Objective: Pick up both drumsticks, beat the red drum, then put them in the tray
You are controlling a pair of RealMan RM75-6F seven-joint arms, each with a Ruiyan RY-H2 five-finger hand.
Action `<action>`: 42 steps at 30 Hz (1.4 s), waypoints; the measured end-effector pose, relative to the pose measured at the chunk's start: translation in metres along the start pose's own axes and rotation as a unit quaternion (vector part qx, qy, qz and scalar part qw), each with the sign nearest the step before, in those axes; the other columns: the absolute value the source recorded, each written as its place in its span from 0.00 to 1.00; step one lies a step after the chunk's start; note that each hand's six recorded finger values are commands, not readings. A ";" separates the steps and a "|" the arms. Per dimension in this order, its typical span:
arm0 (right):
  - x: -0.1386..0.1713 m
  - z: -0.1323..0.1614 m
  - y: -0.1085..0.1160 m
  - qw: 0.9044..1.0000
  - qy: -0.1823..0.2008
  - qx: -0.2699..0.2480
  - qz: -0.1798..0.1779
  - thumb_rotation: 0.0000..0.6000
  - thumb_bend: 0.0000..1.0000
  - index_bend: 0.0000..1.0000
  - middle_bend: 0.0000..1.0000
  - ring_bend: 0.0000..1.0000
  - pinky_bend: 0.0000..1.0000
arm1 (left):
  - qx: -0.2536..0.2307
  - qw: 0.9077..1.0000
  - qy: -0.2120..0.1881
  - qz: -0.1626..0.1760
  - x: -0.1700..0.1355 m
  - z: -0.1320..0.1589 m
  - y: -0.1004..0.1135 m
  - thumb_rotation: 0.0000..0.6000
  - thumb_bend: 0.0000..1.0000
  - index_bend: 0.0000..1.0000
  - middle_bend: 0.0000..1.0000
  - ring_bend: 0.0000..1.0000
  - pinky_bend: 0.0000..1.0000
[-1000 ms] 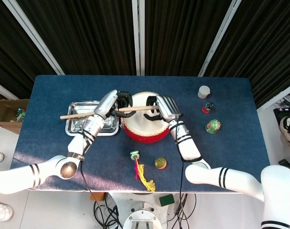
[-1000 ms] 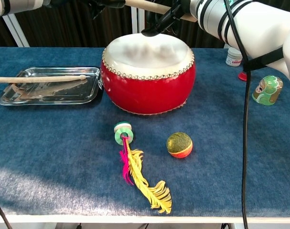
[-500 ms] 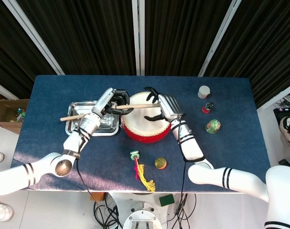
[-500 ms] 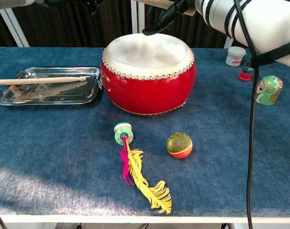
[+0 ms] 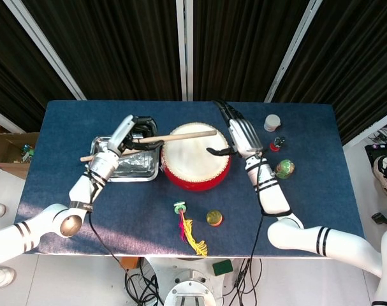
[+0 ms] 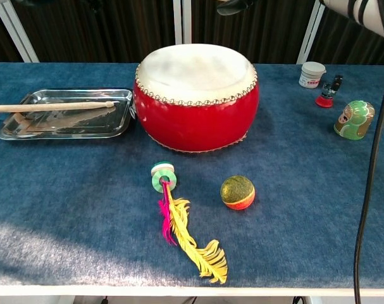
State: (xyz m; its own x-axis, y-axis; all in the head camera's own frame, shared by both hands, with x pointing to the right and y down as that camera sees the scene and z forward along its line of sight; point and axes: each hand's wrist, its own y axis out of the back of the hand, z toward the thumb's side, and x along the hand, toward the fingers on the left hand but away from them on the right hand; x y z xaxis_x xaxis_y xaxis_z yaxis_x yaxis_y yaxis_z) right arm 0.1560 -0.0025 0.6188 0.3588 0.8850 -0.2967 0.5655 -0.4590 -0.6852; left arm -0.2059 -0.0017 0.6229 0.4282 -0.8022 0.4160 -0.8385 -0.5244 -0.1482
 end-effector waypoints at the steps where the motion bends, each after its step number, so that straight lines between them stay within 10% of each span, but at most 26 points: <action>1: 0.003 -0.001 0.007 1.000 0.001 0.005 -0.004 1.00 0.00 0.00 0.03 0.06 0.16 | -0.001 1.000 0.001 0.003 -0.001 -0.002 0.003 1.00 0.39 0.80 0.79 0.70 0.71; 26: 0.092 -0.051 0.101 0.998 -0.016 0.036 -0.052 1.00 0.00 0.00 0.03 0.06 0.16 | 0.029 0.981 0.133 0.141 -0.068 -0.132 0.130 1.00 0.41 0.80 0.79 0.69 0.68; 36: 0.120 -0.072 0.114 0.997 -0.034 0.030 -0.064 1.00 0.00 0.00 0.03 0.06 0.15 | 0.064 0.974 0.182 0.119 -0.074 -0.175 0.133 1.00 0.40 0.79 0.77 0.65 0.64; 42: 0.128 -0.078 0.119 0.997 -0.037 0.022 -0.069 1.00 0.00 0.00 0.03 0.06 0.15 | 0.102 0.972 0.189 0.094 -0.066 -0.183 0.124 1.00 0.38 0.72 0.64 0.46 0.49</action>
State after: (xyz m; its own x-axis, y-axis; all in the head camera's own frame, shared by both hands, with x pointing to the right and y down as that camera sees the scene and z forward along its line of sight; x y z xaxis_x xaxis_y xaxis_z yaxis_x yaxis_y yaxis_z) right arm 0.3267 0.0499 0.5512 0.2228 0.9436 -0.2449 0.5723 -0.3300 -0.7507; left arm -0.4001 0.0383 0.7411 0.0877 -0.7477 0.6582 -0.7886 -0.4558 -0.4127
